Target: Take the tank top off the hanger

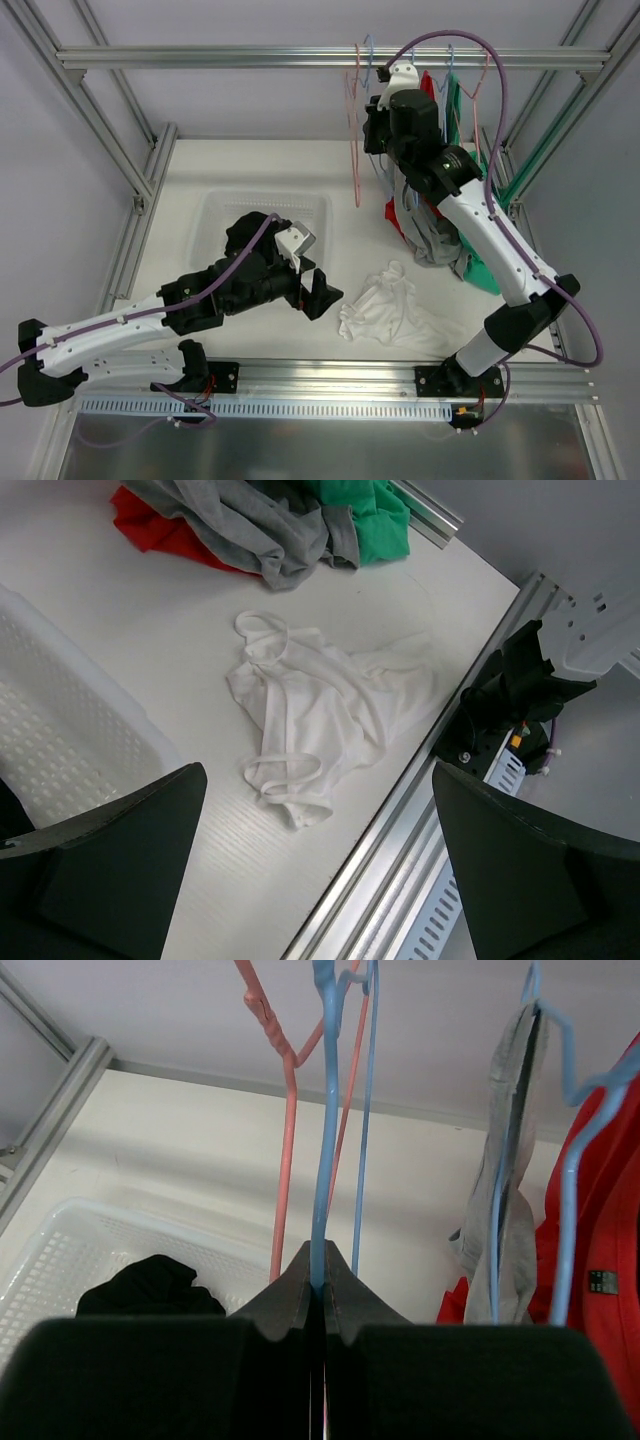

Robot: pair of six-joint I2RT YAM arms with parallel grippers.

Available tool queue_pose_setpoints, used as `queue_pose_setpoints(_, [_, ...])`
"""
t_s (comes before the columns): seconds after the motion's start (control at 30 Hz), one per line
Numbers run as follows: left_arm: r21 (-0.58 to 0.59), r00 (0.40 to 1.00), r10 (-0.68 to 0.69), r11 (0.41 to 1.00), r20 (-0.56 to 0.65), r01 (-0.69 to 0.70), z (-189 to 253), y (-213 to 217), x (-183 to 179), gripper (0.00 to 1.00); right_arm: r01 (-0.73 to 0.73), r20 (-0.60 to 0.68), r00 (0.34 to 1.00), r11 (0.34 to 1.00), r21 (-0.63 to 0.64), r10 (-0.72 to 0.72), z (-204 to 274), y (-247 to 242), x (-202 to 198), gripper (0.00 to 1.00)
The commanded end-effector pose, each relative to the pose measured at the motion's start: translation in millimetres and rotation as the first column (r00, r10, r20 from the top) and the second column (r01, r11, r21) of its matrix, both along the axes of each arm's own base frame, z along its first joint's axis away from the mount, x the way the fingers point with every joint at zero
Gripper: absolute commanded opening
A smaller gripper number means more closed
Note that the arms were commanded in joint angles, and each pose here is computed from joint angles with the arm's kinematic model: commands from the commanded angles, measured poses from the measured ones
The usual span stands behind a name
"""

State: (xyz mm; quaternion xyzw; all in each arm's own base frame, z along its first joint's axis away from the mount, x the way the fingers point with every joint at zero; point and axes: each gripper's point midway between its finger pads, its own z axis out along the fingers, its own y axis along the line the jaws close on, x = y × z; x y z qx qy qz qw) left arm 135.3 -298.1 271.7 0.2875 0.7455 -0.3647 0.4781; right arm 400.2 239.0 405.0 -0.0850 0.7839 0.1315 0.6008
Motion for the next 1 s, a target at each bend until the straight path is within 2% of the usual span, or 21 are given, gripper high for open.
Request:
queue_pose_setpoints(0.0, [-0.008,1.0,0.002,1.0,-0.026,-0.003,-4,-4,-3,0.99,0.046,0.043,0.998,0.999,0.021,-0.047,17,-8,5,0.0])
queue_pose_setpoints(0.2, [0.023,0.997,-0.034,0.999,-0.072,0.035,-17,-22,-8,0.99,0.019,-0.017,1.0,0.998,0.058,-0.018,-5,-10,2,0.0])
queue_pose_setpoints(0.23, [0.035,0.997,-0.036,0.999,-0.075,0.039,-20,-25,-7,0.99,0.014,-0.022,1.0,0.998,0.065,-0.012,-6,-13,-4,0.05])
queue_pose_setpoints(0.27, [0.036,0.996,-0.041,0.998,-0.075,0.043,-18,-30,-9,0.99,0.0,-0.021,1.0,0.997,0.074,0.002,-4,-14,-8,0.32])
queue_pose_setpoints(0.3, [0.068,0.996,-0.038,0.997,-0.086,0.044,-28,-36,-7,0.99,-0.009,-0.017,1.0,0.997,0.078,0.01,-2,-16,-13,0.4])
queue_pose_setpoints(0.33, [0.073,0.995,-0.041,0.996,-0.087,0.047,-30,-41,-7,0.99,-0.031,-0.012,0.999,0.996,0.088,0.032,2,-16,-20,0.41])
queue_pose_setpoints(0.43, [0.12,0.993,-0.05,0.991,-0.112,0.063,-45,-58,-6,0.99,-0.094,0.025,0.996,0.988,0.119,0.091,23,-27,-54,0.53])
queue_pose_setpoints(0.53, [0.186,0.989,-0.056,0.979,-0.137,0.081,-69,-78,-4,0.99,-0.138,0.05,0.99,0.983,0.122,0.133,41,-48,-95,0.71])
queue_pose_setpoints(0.57, [0.189,0.988,-0.061,0.978,-0.141,0.087,-69,-87,-2,0.99,-0.146,0.058,0.988,0.982,0.12,0.14,44,-55,-106,0.81])
queue_pose_setpoints(0.6, [0.238,0.985,-0.058,0.967,-0.163,0.096,-90,-96,-1,0.99,-0.15,0.063,0.988,0.983,0.108,0.144,45,-69,-128,0.86])
queue_pose_setpoints(0.67, [0.251,0.98,-0.079,0.96,-0.181,0.124,-97,-113,-2,0.99,-0.148,0.077,0.987,0.984,0.097,0.141,44,-86,-150,0.93])
queue_pose_setpoints(0.7, [0.3,0.976,-0.076,0.944,-0.205,0.136,-121,-122,-1,0.99,-0.144,0.091,0.987,0.985,0.099,0.135,39,-102,-171,0.99])
queue_pose_setpoints(0.87, [0.351,0.965,-0.093,0.919,-0.243,0.177,-156,-167,-2,0.99,-0.143,0.118,0.984,0.984,0.103,0.131,20,-138,-226,1.0])
queue_pose_setpoints(0.97, [0.43,0.969,-0.059,0.888,-0.239,0.16,-199,-184,2,0.99,-0.18,0.129,0.978,0.977,0.112,0.165,8,-148,-252,0.99])
